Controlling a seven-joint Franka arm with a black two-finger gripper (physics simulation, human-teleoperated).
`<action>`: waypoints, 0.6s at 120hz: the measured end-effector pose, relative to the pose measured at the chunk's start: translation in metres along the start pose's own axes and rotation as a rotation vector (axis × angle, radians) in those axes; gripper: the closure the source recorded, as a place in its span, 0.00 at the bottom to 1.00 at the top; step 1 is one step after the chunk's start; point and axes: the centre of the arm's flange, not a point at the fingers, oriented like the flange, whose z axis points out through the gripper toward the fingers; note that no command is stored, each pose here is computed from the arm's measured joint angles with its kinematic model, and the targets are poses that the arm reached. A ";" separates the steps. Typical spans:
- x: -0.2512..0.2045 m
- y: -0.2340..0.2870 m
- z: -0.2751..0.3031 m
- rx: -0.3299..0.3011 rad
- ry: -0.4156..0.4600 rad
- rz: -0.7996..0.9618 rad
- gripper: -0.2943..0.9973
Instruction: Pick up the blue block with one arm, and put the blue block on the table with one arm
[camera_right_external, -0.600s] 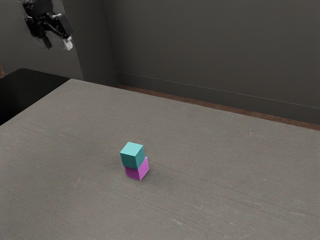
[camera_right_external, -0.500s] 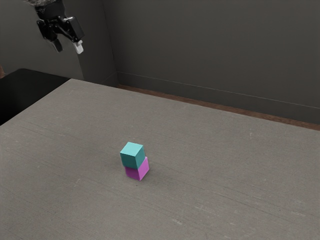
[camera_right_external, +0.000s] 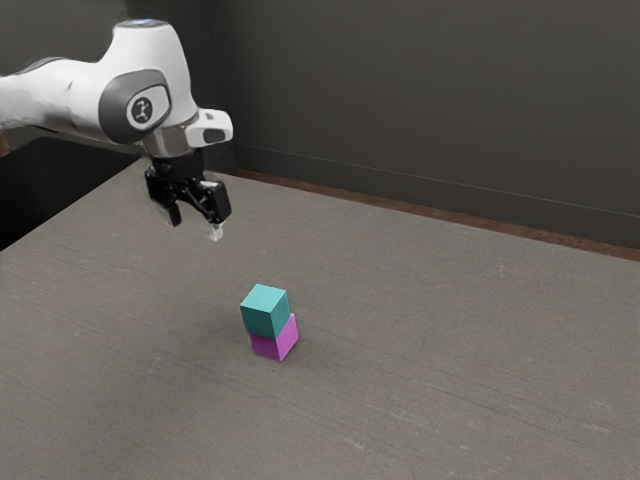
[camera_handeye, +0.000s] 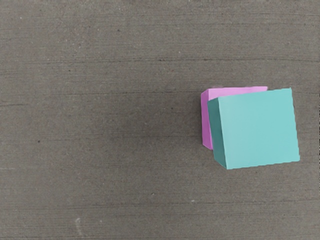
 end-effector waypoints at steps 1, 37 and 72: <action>-0.001 0.002 0.003 0.000 0.003 0.001 0.25; -0.017 0.058 0.075 -0.003 0.063 0.016 0.25; 0.005 0.076 0.121 -0.008 0.090 -0.024 0.25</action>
